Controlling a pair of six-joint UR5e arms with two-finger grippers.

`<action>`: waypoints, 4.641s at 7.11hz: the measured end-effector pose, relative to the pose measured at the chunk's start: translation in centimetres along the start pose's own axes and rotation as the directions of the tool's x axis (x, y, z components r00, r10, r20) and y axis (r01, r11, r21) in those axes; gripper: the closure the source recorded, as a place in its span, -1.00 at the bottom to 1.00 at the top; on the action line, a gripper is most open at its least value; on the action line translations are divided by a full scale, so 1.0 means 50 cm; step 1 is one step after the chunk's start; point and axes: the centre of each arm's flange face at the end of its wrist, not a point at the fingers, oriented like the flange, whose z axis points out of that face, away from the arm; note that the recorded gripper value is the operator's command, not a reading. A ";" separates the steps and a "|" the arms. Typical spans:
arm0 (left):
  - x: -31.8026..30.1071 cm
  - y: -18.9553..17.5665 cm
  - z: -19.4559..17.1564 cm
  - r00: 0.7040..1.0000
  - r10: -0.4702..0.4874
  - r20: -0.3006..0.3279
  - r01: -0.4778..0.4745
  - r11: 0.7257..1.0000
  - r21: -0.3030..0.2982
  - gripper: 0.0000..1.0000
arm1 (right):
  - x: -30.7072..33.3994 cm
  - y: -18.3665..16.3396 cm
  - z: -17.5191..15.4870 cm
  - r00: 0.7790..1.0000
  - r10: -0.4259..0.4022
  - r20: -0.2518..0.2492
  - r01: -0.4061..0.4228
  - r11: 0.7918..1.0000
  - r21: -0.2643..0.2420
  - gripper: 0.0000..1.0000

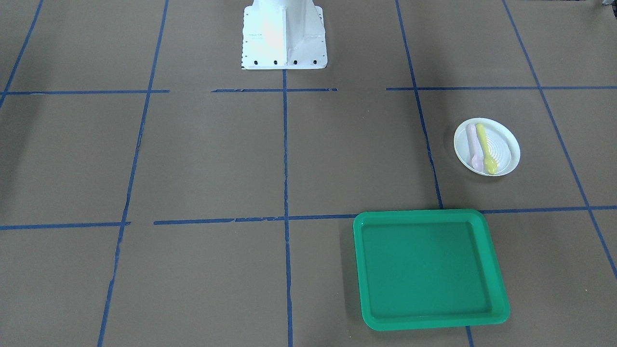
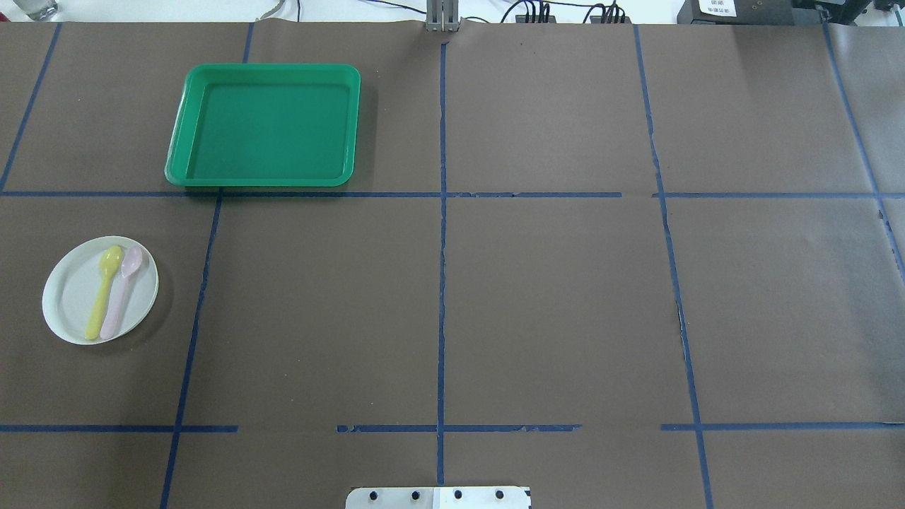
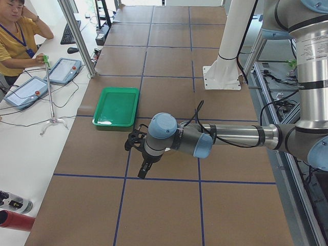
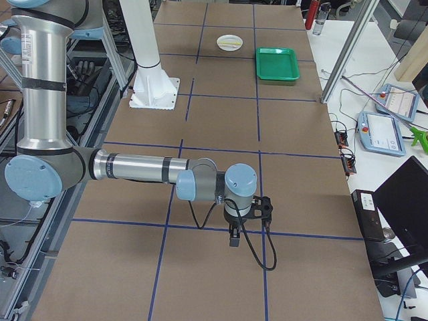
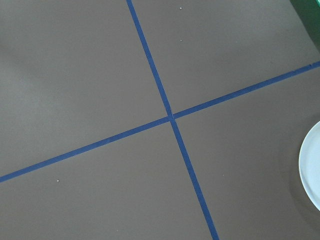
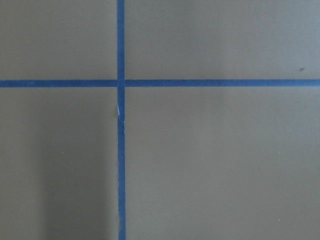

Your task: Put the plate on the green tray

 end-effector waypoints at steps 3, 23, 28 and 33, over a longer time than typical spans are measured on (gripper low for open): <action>0.010 -0.002 0.002 0.998 -0.001 -0.057 0.002 1.000 0.009 -1.00 | 0.000 0.000 0.000 1.000 0.000 0.000 0.000 1.000 0.000 -1.00; 0.328 -0.045 0.462 0.912 -0.383 -0.146 0.334 0.901 -0.278 0.99 | 0.001 0.000 0.001 1.000 0.001 0.000 -0.001 1.000 -0.001 -1.00; 0.352 -0.054 0.433 0.913 -0.360 -0.189 0.310 0.917 -0.252 1.00 | 0.001 0.000 0.001 1.000 0.001 0.000 -0.001 1.000 -0.001 -1.00; 0.478 -0.353 0.258 0.739 -0.567 -0.364 0.508 0.824 -0.251 1.00 | 0.001 0.000 0.001 1.000 0.001 0.000 -0.001 1.000 -0.001 -1.00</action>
